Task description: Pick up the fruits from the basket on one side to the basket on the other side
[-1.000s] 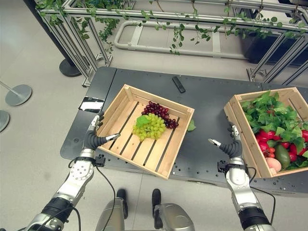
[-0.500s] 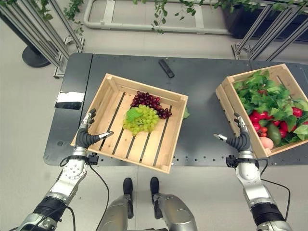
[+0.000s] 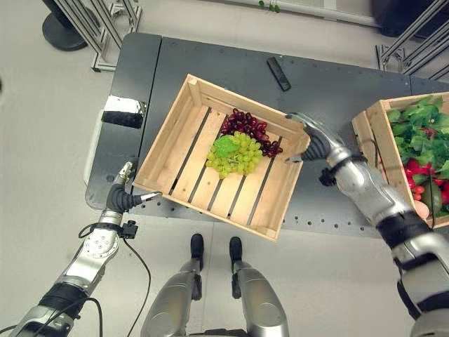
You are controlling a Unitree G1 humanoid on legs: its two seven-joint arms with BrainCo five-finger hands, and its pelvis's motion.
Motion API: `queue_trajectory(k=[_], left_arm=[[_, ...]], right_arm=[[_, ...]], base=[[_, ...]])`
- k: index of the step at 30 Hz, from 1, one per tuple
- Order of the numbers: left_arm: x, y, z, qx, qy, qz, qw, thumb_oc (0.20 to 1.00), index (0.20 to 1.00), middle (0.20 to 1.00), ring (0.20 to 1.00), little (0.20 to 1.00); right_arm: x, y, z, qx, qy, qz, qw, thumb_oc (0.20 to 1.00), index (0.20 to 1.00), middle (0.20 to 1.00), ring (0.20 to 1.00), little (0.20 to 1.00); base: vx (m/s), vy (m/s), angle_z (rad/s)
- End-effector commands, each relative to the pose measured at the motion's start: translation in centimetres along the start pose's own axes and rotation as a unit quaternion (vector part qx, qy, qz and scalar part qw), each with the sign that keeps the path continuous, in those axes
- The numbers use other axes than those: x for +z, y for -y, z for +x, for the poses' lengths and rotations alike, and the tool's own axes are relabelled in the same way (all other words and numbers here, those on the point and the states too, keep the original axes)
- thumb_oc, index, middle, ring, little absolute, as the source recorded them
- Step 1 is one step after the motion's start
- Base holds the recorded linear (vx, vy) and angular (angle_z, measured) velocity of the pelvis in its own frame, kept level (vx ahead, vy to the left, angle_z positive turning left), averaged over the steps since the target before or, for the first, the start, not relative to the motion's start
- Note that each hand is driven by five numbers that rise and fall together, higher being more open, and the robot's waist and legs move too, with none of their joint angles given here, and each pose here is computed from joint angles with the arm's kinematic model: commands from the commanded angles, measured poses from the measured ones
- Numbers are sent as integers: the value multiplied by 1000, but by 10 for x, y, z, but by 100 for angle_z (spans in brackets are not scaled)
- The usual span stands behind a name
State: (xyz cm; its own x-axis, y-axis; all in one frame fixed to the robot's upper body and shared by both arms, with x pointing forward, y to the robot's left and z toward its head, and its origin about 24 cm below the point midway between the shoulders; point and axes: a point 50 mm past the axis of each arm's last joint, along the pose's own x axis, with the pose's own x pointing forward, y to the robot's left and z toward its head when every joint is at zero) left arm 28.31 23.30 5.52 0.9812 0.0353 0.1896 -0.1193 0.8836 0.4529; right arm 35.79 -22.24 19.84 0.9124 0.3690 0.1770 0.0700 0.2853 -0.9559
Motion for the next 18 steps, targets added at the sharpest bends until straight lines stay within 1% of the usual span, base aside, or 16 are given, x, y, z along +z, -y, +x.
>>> queue_trajectory(k=[1, 2, 3, 5, 7, 9, 11, 18], left_arm=[[7, -10, 8, 22, 18, -3, 1000, 1000, 1000, 1000, 1000, 1000], [10, -13, 9, 26, 25, 0, 999, 1000, 1000, 1000, 1000, 1000], [10, -13, 9, 28, 25, -1, 999, 1000, 1000, 1000, 1000, 1000], [15, -17, 10, 31, 34, 1, 999, 1000, 1000, 1000, 1000, 1000], [19, -18, 12, 37, 43, 0, 998, 1000, 1000, 1000, 1000, 1000], [20, -19, 12, 40, 43, -3, 998, 1000, 1000, 1000, 1000, 1000], [27, -22, 16, 50, 58, -11, 997, 1000, 1000, 1000, 1000, 1000], [33, -32, 17, 73, 73, -12, 995, 1000, 1000, 1000, 1000, 1000]], right_arm=[[7, 34, 8, -12, 14, -78, 997, 1000, 1000, 1000, 1000, 1000], [13, 42, 11, -9, 26, -106, 994, 1000, 1000, 1000, 1000, 1000], [14, 42, 12, -9, 27, -107, 994, 1000, 1000, 1000, 1000, 1000], [20, 56, 16, -17, 36, -126, 991, 1000, 1000, 1000, 1000, 1000], [22, 72, 19, -30, 32, -145, 988, 1000, 1000, 1000, 1000, 1000], [24, 77, 21, -35, 34, -150, 987, 1000, 1000, 1000, 1000, 1000], [17, 90, 22, -50, 12, -157, 986, 1000, 1000, 1000, 1000, 1000], [14, 96, 26, -66, -1, -158, 985, 1000, 1000, 1000, 1000, 1000]], base=[[-65, -40, -1], [-33, -28, -3], [-44, -27, 2], [-39, -30, 6], [-37, -21, 9], [-33, -14, 8], [-47, -28, 13], [-16, -23, 4]])
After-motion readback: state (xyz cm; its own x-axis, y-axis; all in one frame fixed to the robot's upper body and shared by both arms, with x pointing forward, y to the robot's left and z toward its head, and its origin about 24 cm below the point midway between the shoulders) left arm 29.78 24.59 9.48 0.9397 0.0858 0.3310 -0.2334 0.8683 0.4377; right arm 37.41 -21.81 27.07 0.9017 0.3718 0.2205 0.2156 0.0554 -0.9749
